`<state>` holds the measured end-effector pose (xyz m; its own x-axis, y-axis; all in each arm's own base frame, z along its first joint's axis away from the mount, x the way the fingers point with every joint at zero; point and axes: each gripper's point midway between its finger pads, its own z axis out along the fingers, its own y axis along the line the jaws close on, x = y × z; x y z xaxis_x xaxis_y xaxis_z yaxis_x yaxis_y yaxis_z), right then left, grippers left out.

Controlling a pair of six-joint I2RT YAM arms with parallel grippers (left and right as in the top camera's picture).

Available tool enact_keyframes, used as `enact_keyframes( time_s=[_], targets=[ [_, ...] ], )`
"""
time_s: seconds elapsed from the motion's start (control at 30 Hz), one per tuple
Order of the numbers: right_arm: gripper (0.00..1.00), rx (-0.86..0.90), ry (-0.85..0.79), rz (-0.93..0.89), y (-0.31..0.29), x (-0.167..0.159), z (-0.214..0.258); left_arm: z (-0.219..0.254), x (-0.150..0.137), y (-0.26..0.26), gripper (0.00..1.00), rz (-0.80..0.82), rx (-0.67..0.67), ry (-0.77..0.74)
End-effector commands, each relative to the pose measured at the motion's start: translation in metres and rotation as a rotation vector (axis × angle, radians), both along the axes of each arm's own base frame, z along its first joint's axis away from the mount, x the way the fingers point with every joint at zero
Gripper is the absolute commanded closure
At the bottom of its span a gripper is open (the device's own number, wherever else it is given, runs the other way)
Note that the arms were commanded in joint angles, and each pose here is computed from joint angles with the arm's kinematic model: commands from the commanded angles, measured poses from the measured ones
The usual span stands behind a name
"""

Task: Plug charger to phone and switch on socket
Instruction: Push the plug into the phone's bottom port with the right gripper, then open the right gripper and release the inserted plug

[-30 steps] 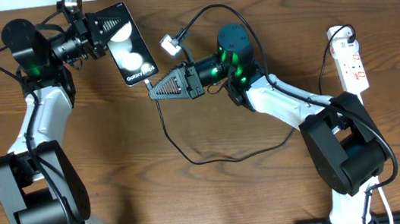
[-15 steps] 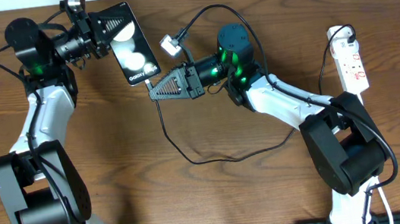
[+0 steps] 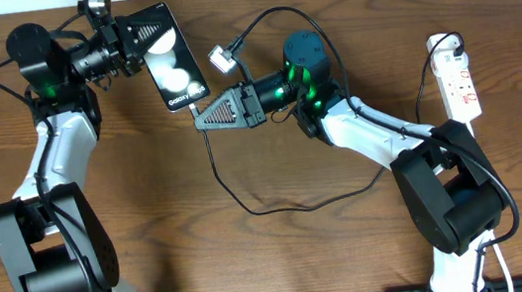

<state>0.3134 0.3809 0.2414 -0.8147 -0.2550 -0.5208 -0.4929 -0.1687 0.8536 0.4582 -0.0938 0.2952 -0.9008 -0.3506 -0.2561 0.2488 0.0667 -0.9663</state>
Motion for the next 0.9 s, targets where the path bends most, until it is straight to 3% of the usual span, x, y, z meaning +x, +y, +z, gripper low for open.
enact_keyframes(
  time_s=[0.0, 0.87],
  targets=[
    [0.99, -0.018, 0.076, -0.068, 0.002, 0.014, 0.0, 0.017, -0.01, -0.005, 0.93, -0.037, 0.028, -0.091],
    [0.99, -0.013, 0.09, -0.161, 0.005, 0.03, 0.0, 0.014, -0.022, -0.009, 0.93, -0.114, 0.048, -0.116]
  ],
)
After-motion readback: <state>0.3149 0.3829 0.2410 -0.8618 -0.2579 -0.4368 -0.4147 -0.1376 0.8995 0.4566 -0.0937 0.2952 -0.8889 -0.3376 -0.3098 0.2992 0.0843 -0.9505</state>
